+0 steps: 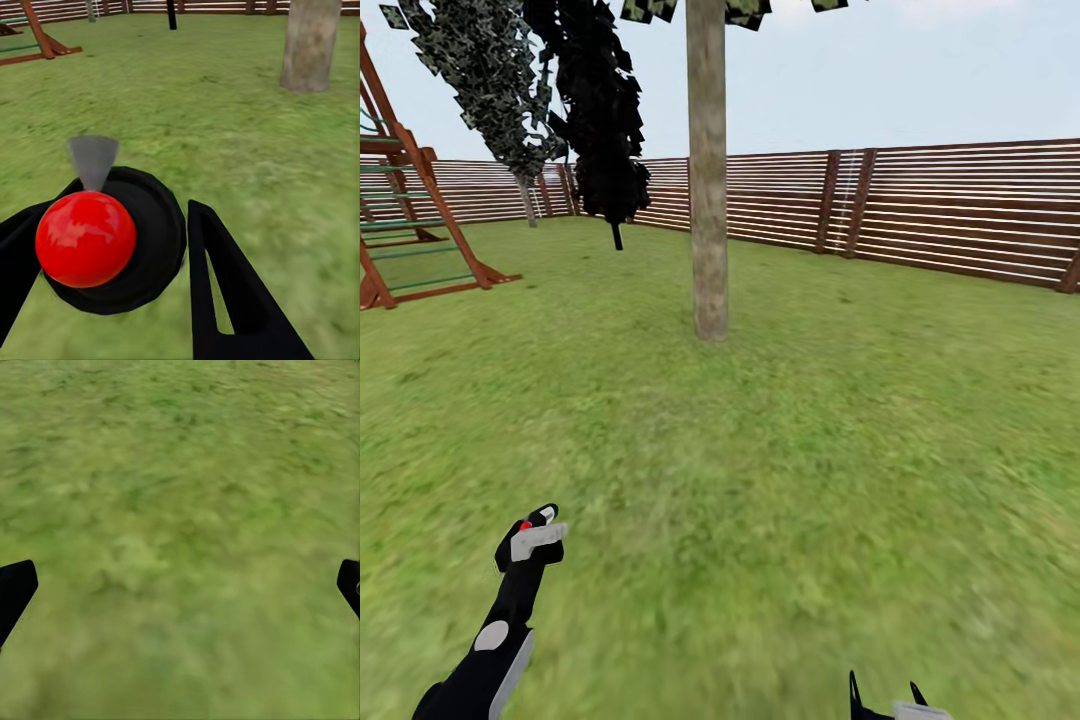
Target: In the garden, pick up the pesticide atomizer on the floor and spray pesticide onto both trees until each tree trunk is fully covered.
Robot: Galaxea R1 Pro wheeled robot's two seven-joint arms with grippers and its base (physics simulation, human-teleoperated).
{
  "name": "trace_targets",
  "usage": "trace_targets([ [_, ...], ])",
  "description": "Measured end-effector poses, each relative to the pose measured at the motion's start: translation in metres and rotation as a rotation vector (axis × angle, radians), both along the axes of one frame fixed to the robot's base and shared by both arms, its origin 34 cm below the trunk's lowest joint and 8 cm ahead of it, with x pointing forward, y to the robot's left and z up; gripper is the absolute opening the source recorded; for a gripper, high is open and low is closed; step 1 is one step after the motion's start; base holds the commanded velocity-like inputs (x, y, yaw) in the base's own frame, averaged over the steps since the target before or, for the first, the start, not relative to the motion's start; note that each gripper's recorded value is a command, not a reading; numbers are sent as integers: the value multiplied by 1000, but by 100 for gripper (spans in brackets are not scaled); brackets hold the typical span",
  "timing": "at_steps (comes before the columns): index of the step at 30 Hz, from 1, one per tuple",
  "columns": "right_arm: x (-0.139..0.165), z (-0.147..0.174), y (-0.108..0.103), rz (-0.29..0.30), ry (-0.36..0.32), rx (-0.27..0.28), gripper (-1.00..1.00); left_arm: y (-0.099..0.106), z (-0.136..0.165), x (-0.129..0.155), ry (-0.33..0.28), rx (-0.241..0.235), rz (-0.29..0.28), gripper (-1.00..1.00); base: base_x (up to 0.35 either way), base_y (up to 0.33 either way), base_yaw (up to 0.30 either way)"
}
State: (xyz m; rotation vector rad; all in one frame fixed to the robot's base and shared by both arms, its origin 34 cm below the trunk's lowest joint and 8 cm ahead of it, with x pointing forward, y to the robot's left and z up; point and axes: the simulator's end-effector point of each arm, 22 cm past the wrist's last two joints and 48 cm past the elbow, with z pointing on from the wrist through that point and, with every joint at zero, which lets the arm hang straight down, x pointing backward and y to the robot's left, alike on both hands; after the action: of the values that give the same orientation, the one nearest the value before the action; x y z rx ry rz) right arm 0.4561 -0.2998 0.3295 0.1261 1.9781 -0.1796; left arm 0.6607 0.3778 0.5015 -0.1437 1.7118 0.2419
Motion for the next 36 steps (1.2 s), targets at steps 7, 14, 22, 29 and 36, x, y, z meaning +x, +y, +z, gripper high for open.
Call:
trace_targets([
  [7,0,0,0,0,-1,0,100,0,0,0,0,0,0,-100,342,0,0],
  [14,0,0,0,0,-1,0,100,0,0,0,0,0,0,-100,342,0,0],
  [22,0,0,0,0,-1,0,100,0,0,0,0,0,0,-100,342,0,0],
  [29,0,0,0,0,-1,0,100,0,0,0,0,0,0,-100,342,0,0],
  [36,0,0,0,0,-1,0,100,0,0,0,0,0,0,-100,342,0,0],
])
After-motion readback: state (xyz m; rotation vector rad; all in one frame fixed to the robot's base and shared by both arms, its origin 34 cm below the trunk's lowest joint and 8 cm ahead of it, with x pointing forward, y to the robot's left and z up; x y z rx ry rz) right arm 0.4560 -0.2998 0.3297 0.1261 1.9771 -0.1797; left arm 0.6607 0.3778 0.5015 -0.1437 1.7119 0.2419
